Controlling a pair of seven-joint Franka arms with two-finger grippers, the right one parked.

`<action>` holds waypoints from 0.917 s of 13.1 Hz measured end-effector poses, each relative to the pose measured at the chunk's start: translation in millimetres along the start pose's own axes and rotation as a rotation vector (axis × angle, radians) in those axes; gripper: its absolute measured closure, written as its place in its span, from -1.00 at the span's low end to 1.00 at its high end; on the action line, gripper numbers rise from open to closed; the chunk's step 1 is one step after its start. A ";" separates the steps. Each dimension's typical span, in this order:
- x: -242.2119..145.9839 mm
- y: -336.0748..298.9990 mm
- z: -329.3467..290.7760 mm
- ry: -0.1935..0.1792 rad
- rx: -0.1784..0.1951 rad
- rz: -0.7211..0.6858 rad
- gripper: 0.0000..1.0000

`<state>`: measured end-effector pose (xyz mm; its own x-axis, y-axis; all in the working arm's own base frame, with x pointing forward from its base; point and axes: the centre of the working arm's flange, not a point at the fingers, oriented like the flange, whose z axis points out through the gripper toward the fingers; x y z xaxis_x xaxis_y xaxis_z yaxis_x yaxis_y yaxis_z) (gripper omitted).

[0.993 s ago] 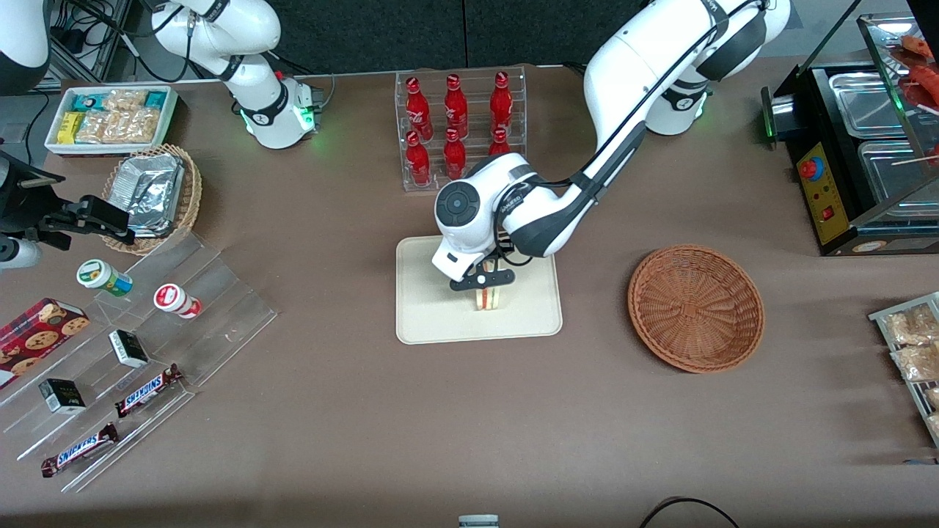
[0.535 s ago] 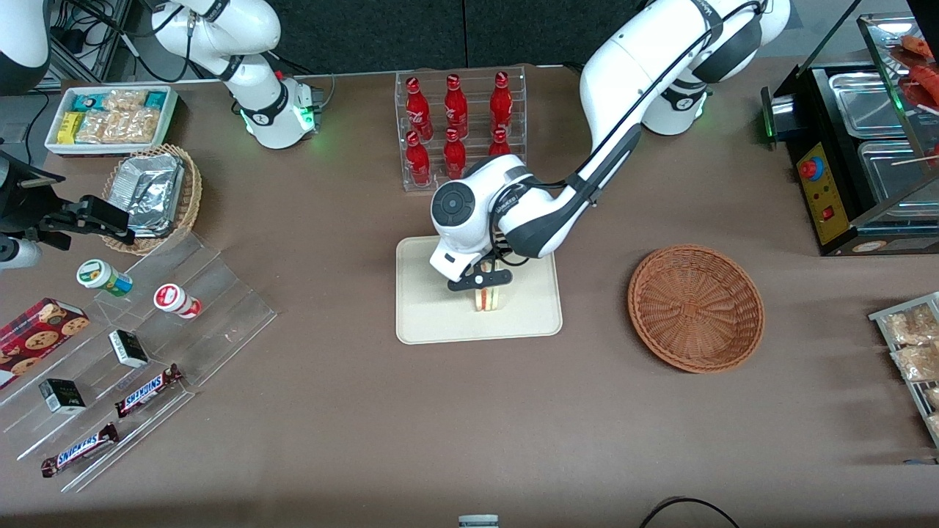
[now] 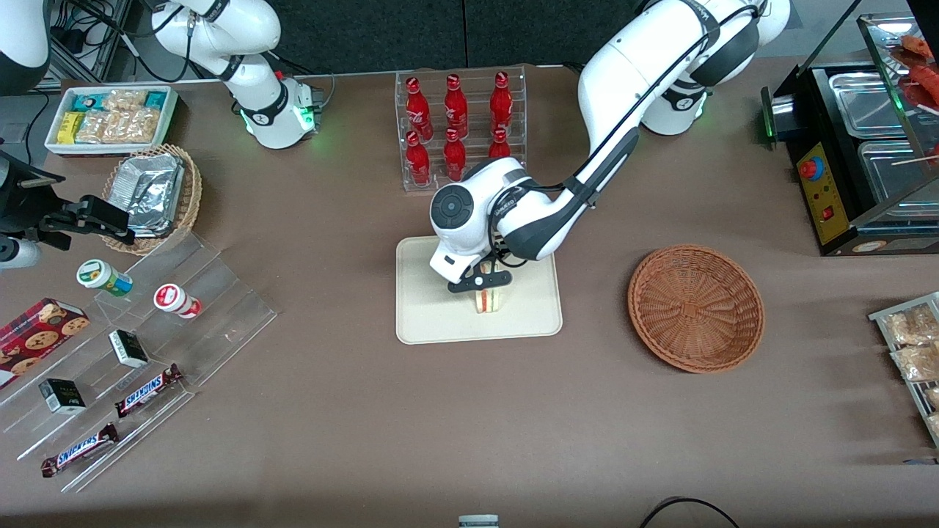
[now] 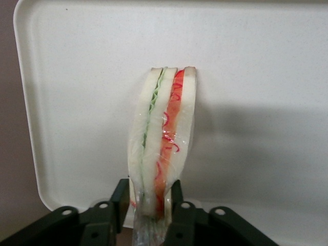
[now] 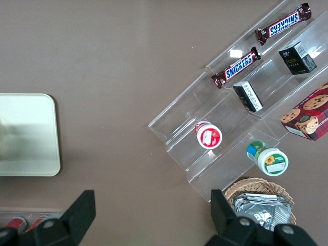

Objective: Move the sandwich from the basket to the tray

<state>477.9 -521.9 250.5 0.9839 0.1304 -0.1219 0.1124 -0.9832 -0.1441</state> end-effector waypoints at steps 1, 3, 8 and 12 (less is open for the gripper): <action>0.2 0.0 -0.3 0.000 -0.001 0.000 -0.07; 1.2 0.2 -2.1 0.003 -0.004 -0.002 -0.46; 13.7 -1.1 -27.9 0.033 -0.039 -0.030 -1.00; 39.9 -28.6 -60.8 0.077 -0.045 -0.100 -1.00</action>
<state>522.3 -496.3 309.5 0.9751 0.2192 -0.0332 0.2146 -0.9708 -0.1075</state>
